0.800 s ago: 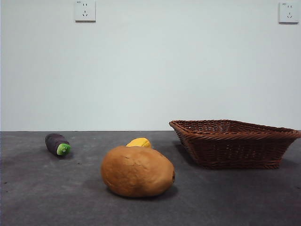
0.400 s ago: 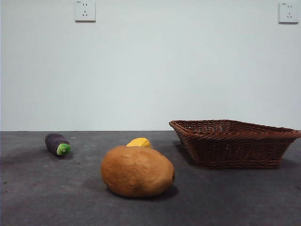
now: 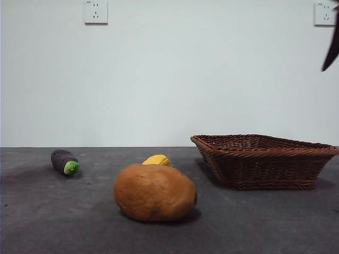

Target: Help me put the vegetables on the table into the basket

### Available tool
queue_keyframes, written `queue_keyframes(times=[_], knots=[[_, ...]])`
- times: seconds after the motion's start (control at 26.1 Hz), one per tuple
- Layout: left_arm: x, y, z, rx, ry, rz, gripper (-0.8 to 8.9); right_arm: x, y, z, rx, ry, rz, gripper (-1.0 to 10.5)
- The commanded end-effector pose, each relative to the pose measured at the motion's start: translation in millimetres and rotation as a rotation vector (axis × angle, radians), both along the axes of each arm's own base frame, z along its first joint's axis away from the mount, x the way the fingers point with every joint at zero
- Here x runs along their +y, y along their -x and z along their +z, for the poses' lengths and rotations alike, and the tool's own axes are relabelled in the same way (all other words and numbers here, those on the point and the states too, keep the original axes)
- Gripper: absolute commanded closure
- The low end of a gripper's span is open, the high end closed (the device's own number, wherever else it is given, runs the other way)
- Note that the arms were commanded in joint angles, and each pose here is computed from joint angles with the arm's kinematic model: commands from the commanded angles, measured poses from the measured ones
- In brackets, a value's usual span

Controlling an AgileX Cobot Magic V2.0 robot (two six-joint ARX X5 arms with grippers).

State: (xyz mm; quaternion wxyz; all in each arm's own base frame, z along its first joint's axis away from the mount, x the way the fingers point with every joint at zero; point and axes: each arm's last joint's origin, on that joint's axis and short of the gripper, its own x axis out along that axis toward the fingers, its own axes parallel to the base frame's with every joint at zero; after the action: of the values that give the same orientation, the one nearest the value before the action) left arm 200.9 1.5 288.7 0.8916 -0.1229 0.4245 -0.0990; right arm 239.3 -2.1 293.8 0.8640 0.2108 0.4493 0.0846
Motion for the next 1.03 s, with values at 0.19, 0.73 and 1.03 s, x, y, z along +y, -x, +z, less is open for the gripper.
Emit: queue_keyframes(times=[0.19, 0.73, 1.03], knots=[[-0.3, -16.0, -17.2, 0.088, -0.008, -0.026, 8.17, 3.2, -84.0, -11.0, 0.163, 0.084, 0.161, 5.0], [-22.4, -31.2, -30.9, 0.119, -0.016, -0.13, 8.17, 24.4, -187.3, -95.2, 0.387, 0.182, 0.269, 6.3], [-27.5, -31.5, -29.5, 0.121, -0.007, -0.137, 8.18, 24.0, -187.2, -103.1, 0.438, 0.184, 0.32, 9.6]])
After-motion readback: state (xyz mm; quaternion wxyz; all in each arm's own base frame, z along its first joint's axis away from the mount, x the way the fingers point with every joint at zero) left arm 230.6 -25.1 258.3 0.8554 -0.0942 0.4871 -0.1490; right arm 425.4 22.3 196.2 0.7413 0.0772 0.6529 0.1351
